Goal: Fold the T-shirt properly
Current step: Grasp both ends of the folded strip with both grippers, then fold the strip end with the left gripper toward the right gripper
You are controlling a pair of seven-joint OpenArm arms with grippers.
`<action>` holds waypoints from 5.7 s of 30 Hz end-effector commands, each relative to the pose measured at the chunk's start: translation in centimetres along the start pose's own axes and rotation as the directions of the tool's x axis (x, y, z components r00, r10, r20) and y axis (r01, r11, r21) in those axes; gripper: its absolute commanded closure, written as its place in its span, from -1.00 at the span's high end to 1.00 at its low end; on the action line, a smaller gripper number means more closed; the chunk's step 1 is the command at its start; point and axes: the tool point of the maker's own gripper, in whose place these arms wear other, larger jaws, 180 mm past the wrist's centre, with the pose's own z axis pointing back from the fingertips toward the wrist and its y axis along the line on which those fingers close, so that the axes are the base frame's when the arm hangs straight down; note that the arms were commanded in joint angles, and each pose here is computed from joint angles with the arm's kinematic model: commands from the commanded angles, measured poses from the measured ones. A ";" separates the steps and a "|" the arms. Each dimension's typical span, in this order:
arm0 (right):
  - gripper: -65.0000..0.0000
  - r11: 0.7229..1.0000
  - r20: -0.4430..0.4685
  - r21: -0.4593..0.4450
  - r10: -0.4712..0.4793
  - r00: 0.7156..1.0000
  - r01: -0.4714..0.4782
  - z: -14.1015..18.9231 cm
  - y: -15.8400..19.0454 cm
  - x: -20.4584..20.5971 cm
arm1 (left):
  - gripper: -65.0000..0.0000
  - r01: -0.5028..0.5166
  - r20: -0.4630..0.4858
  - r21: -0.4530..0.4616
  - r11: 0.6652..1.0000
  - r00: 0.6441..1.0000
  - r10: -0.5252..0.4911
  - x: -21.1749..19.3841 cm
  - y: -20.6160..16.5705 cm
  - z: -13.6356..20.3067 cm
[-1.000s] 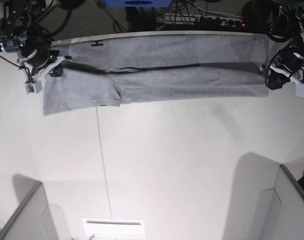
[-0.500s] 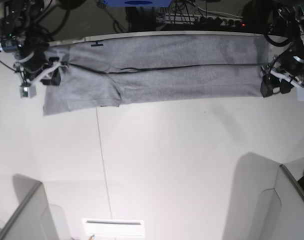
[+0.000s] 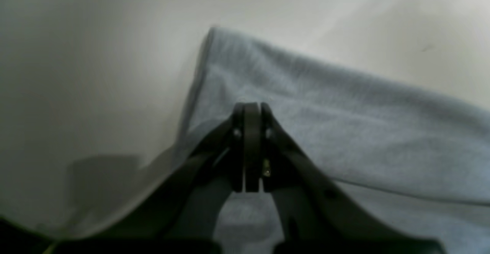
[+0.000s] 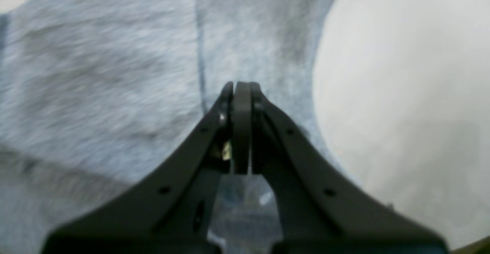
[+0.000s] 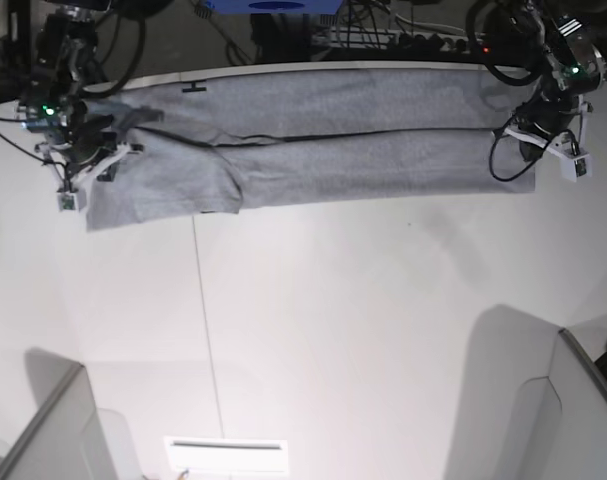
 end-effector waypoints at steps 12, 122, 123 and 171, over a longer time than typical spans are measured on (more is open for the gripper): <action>-1.00 0.998 -0.017 -0.047 -0.051 0.999 0.050 -4.5 -2.2 1.6 | -1.00 -0.044 -0.049 -0.015 0.999 0.998 0.043 0.1 -0.7 -4.7; -1.00 0.994 0.223 0.091 -0.073 0.972 0.054 1.7 5.0 7.6 | -1.00 0.417 0.271 -0.336 0.845 0.902 -0.338 4.9 -14.7 -2.5; -1.00 0.995 0.223 0.090 -0.072 0.972 0.053 1.7 4.9 7.6 | -1.00 0.425 0.269 -0.350 0.835 0.899 -0.345 4.5 -15.6 -2.5; -1.00 0.994 0.239 0.092 -0.072 0.968 0.052 1.7 5.0 8.5 | -1.00 0.423 0.240 -0.572 0.703 0.906 -0.350 0.7 -28.7 -2.3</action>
